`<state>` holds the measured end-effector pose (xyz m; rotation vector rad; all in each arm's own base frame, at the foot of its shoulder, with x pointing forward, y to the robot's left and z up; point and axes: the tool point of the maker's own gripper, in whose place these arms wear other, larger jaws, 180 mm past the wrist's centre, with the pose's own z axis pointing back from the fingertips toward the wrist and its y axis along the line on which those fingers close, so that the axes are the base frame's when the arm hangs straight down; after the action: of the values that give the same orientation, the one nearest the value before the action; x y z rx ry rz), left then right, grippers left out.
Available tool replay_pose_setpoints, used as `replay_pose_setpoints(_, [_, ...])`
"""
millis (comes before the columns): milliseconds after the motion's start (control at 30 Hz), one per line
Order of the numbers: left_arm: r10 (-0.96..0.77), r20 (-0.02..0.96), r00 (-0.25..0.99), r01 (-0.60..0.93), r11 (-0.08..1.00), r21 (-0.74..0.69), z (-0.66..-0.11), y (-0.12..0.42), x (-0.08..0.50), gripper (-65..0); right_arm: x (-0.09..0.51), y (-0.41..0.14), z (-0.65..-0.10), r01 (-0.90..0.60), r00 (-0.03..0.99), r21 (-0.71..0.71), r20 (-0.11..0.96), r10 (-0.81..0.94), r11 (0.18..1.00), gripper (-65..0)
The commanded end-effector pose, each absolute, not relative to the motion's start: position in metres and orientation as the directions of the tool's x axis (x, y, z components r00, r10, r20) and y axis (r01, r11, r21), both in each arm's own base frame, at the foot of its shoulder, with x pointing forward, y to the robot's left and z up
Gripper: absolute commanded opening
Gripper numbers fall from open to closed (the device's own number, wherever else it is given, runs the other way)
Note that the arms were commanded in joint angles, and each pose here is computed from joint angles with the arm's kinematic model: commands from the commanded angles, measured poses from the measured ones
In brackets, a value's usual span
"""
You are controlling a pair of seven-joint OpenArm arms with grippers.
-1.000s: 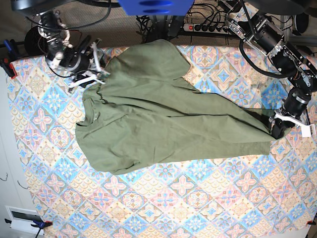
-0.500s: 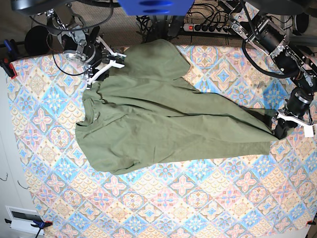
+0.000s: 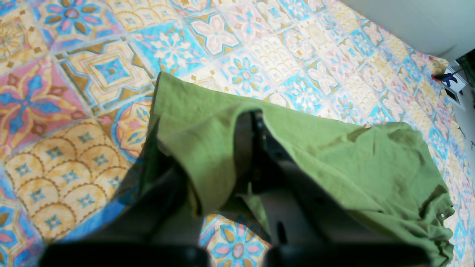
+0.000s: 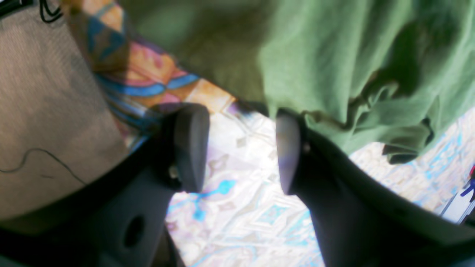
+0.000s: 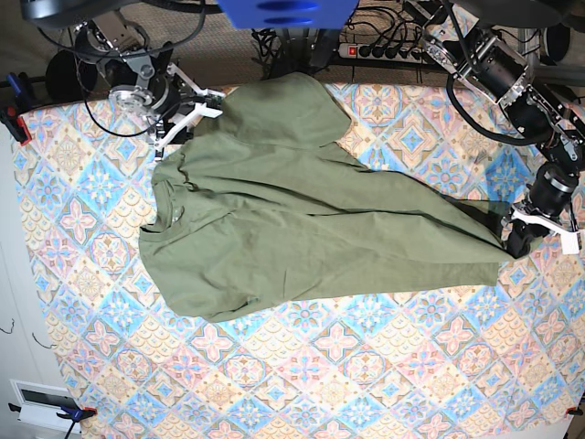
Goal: Layout the t-shirt on the table in an organized manner, then fold the t-shirt properly
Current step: 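Drag the collar corner with the right gripper toward the shirt's middle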
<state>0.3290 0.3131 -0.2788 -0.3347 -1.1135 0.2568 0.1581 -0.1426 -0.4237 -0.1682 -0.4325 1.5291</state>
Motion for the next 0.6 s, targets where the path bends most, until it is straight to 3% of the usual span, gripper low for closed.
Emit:
replay_pose_setpoints(0, [0.348,0.866,0.36,-0.01,0.929,-0.369,-0.257,0.317,0.336,-65.0,0.146,-0.135,-0.426,-0.943,-0.042,-0.331,0.19,0.981,0.023,-36.5])
replay_pose_setpoints(567, [0.349,0.866,0.359,-0.011,0.929,-0.37,-0.257,0.318,0.336,-65.0,0.124,-0.111,-0.428,-0.957,-0.093,-0.29,0.234,0.968,-0.022,-36.5])
